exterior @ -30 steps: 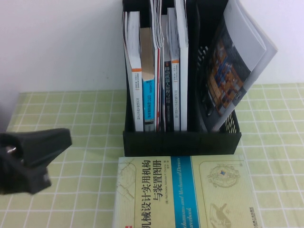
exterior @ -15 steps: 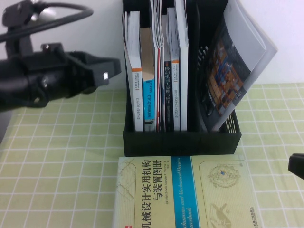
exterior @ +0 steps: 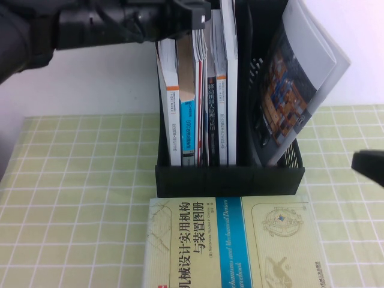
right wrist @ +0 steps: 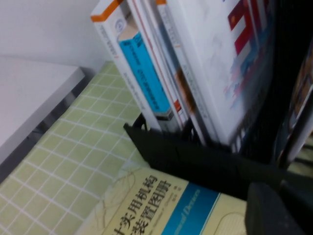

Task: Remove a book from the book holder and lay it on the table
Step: Hold the bookshelf

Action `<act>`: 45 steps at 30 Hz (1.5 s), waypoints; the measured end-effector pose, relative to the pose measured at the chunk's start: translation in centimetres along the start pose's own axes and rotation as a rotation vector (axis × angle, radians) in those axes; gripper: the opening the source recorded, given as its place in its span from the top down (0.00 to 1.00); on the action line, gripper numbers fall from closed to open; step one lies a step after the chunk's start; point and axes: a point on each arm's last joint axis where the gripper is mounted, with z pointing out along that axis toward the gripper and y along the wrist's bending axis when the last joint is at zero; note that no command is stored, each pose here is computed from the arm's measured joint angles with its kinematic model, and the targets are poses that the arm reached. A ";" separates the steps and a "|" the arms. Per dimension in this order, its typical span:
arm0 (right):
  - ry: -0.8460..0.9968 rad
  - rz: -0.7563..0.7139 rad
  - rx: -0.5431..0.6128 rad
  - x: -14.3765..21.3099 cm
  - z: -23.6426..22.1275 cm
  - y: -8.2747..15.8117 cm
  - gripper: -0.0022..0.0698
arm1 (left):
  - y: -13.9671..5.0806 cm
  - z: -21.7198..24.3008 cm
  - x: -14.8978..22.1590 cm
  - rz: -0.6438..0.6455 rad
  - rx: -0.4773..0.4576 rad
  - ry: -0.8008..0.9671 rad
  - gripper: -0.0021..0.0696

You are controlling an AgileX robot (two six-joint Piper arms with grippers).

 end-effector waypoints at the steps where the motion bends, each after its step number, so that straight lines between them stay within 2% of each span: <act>1: -0.006 -0.003 0.008 -0.5 0.3 -0.1 0.89 | 0.2 0.3 -0.1 0.008 0.001 0.009 0.97; 4: -0.017 -0.034 0.011 -2.0 1.7 0.2 0.89 | 1.0 1.4 0.1 0.031 -0.017 0.048 0.97; 8: -0.031 -0.121 -0.011 -4.0 4.1 1.9 0.89 | 2.0 2.6 1.2 0.026 -0.038 0.108 0.97; 11: -0.043 -0.160 -0.015 -4.9 6.2 3.5 0.89 | 2.0 2.9 1.2 0.012 -0.022 0.098 0.97; 16: -0.012 -0.181 0.002 -4.4 9.4 5.0 0.89 | 1.7 3.3 1.4 0.034 -0.017 0.103 0.97; 21: 0.016 -0.181 0.004 -3.9 10.5 5.0 0.89 | 1.4 3.2 0.8 0.057 -0.013 0.096 0.97; 27: 0.012 -0.181 0.009 -4.0 10.5 5.0 0.89 | 0.1 2.7 -1.4 0.074 0.025 0.049 0.97; 32: 0.009 -0.181 0.016 -4.0 10.5 4.9 0.89 | -0.3 3.0 -1.0 0.100 0.011 0.104 0.97; 38: -0.013 -0.180 0.059 -4.2 10.5 4.6 0.89 | 0.4 4.1 0.5 0.083 -0.007 0.182 0.97; 45: -0.033 -0.248 0.068 -4.9 10.5 4.7 0.89 | 0.9 4.5 1.0 0.062 -0.038 0.219 0.97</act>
